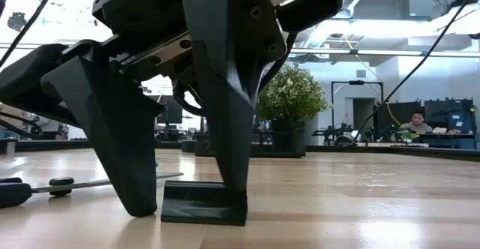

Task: Pick and place office supplies into organizer
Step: Put the black binder clip into the black desk organizer

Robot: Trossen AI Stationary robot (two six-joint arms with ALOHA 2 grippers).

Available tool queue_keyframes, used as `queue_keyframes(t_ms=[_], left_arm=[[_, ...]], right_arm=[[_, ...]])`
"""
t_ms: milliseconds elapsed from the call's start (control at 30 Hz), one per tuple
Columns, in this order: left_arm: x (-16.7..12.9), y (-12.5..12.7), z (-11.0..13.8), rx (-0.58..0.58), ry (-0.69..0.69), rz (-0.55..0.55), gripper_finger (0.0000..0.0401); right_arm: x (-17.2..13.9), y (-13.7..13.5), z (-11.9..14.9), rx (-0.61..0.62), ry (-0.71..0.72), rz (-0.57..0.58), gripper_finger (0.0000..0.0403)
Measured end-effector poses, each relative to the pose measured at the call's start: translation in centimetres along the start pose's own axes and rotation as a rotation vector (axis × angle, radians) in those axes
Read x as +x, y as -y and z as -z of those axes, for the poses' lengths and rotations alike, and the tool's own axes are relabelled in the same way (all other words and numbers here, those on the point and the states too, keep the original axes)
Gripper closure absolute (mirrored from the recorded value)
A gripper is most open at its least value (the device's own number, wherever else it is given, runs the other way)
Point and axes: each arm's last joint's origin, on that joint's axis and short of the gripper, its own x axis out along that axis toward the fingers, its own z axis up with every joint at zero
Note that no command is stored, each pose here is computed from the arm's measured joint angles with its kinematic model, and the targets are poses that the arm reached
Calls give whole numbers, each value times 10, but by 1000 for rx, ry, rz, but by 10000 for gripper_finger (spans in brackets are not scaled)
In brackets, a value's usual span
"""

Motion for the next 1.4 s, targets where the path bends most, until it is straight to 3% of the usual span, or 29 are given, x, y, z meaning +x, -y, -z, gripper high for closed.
queue_keyframes(t_ms=[200, 333, 400, 467, 667, 933, 1133, 1400], left_arm=[[0, 0, -2, -7, 3, -1, 215], [0, -1, -3, 31, 10, -4, 215], [0, 0, -3, 67, 18, 3, 215], [0, 2, -3, 89, 31, 20, 215], [0, 6, -3, 123, 60, 69, 215], [0, 6, -4, 168, 79, 72, 213], [0, 7, -4, 159, 87, 79, 195], [-1, 9, -6, 69, 121, 107, 173]], right_arm=[[33, -5, 15, 18, -96, -35, 332], [71, -11, 28, 26, -102, -262, 332], [93, -14, 33, 37, -31, -379, 332], [118, -14, 42, 75, 32, -425, 332], [181, -11, 92, 349, 156, -372, 332], [213, -22, 161, 664, 297, -159, 332], [223, -29, 183, 742, 286, -89, 341], [263, -28, 192, 751, 321, -114, 399]])
